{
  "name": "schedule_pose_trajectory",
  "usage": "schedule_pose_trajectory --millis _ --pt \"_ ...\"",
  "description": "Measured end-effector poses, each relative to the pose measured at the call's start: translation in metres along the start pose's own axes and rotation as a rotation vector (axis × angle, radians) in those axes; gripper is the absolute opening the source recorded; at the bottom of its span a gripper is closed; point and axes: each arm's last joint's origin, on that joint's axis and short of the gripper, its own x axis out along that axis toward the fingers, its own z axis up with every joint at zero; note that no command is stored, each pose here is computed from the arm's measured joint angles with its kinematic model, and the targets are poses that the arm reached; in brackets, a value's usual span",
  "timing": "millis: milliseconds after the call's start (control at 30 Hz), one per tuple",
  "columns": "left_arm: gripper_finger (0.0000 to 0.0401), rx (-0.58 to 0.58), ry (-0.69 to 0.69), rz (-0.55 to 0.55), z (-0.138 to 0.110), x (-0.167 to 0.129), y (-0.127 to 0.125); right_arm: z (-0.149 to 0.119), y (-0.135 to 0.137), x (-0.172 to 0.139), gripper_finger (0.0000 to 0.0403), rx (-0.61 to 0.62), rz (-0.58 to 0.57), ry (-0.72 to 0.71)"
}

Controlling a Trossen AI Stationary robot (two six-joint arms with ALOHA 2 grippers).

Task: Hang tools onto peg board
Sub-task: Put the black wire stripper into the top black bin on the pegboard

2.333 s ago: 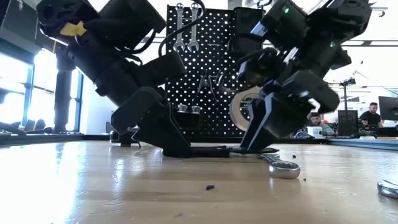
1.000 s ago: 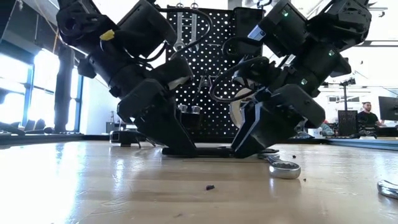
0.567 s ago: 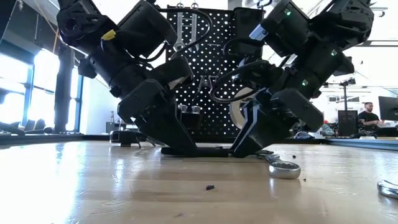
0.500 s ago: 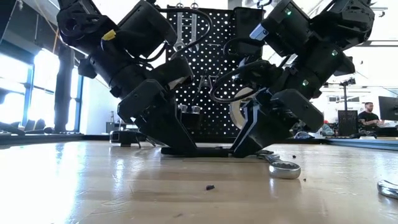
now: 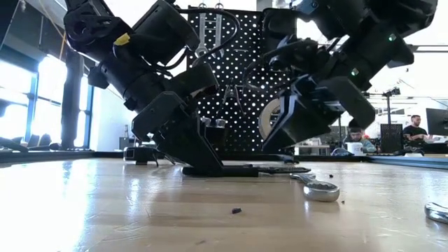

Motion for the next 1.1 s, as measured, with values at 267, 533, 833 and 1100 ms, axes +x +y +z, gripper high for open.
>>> schedule_pose_trajectory --millis 267,533,833,1100 --pt "0.021 0.008 -0.005 0.025 0.0 0.0 -0.002 -0.002 0.001 -0.001 0.0015 -0.024 0.008 0.028" --pt "0.0206 0.078 -0.019 0.053 0.007 -0.001 -0.01 0.003 -0.005 -0.017 0.0102 0.012 -0.04 0.045" --pt "0.0205 0.153 0.021 0.081 0.028 -0.002 -0.016 0.02 -0.02 -0.071 0.0129 0.122 -0.085 0.007" --pt "0.0205 0.246 0.048 0.127 0.048 -0.007 -0.03 0.02 -0.022 -0.099 0.0129 0.214 -0.032 0.02"
